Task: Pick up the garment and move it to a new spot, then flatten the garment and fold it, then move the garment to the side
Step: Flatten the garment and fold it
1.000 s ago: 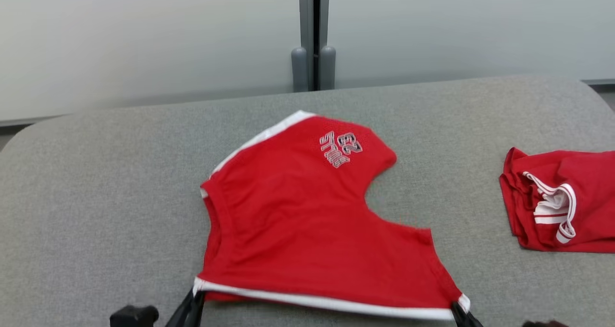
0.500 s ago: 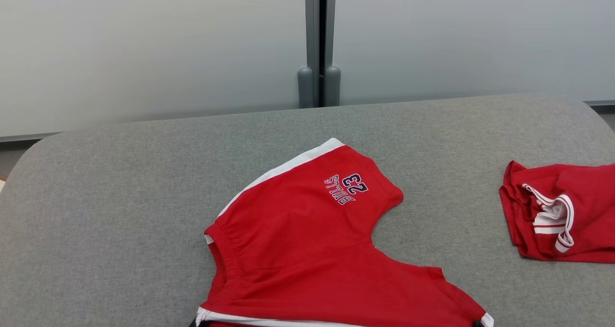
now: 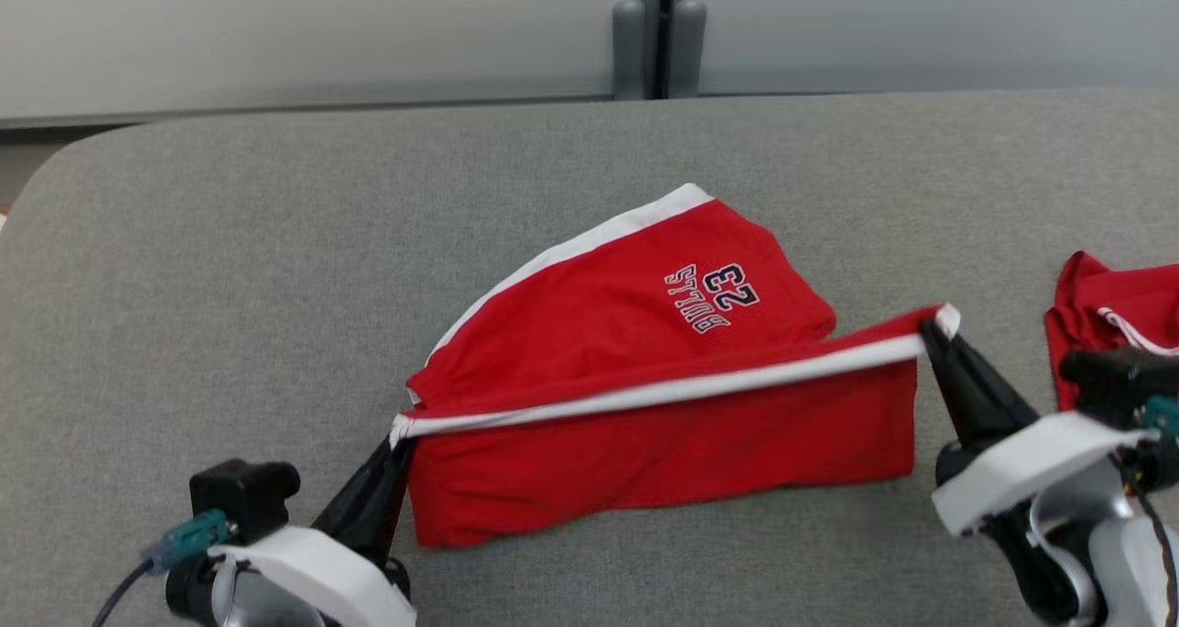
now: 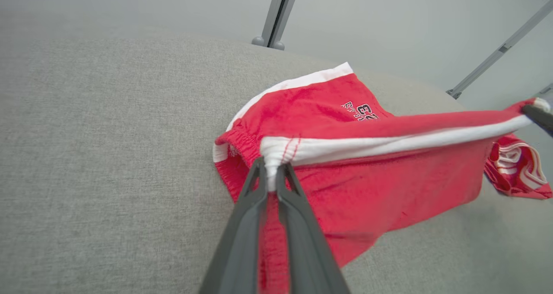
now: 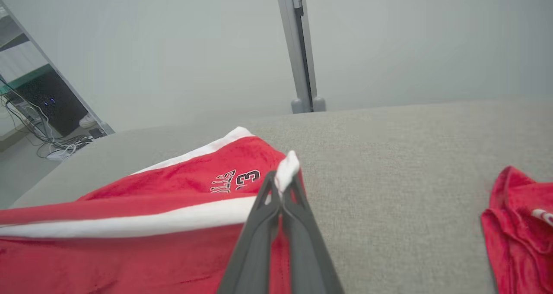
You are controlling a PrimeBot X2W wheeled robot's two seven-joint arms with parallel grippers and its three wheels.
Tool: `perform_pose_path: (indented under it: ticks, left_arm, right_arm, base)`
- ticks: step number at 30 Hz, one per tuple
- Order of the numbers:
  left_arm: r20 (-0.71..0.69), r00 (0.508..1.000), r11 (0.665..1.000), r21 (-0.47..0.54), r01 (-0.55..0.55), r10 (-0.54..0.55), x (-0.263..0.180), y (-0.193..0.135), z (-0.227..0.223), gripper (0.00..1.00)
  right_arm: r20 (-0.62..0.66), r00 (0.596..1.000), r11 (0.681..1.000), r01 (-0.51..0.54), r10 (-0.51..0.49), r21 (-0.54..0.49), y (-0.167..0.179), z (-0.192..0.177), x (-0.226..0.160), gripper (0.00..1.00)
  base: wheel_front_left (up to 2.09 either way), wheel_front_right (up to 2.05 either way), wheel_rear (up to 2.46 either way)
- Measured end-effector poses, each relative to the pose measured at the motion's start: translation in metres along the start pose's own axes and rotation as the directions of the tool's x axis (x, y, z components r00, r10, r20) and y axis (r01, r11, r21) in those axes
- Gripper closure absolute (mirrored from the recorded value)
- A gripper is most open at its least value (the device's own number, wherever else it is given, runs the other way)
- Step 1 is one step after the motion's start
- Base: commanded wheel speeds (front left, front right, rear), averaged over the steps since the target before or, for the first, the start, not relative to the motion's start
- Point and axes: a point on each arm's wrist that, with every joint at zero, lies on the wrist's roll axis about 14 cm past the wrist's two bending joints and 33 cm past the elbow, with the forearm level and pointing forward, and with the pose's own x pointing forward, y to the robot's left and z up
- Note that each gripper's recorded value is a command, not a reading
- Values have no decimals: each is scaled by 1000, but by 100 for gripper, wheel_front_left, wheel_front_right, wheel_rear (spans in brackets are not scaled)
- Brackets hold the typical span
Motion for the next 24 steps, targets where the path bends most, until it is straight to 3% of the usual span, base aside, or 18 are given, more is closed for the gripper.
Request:
perform_pose_path:
  ticks: [9,18,19,20,21,22,24]
  left_arm:
    - [-1,1000,999,-39,-6,6,61,32,10,100]
    - [-60,997,995,-74,-60,55,92,65,-6,100]
    - [-76,995,995,-79,-63,57,93,68,-11,100]
    - [-92,994,995,-79,-69,62,93,70,-16,91]
    - [-96,994,994,-79,-69,61,94,71,-18,53]
    - [-95,993,994,-84,-72,64,95,72,-18,0]
    - [-85,994,993,-92,-71,63,95,72,-19,0]
  right_arm:
    - [-40,994,992,-104,102,-68,1,16,125,100]
    - [-153,974,981,-179,166,-72,18,-21,200,100]
    - [-166,971,979,-188,174,-74,21,-27,204,89]
    - [-175,969,979,-192,176,-75,22,-32,206,58]
    - [-176,967,977,-198,183,-72,24,-34,208,0]
    - [-172,967,976,-205,190,-75,27,-36,210,0]
    - [-140,970,975,-209,197,-78,29,-32,210,0]
  base:
    - [0,0,0]
    - [0,0,0]
    - [0,0,0]
    - [0,0,0]
    - [0,0,0]
    - [0,0,0]
    - [0,0,0]
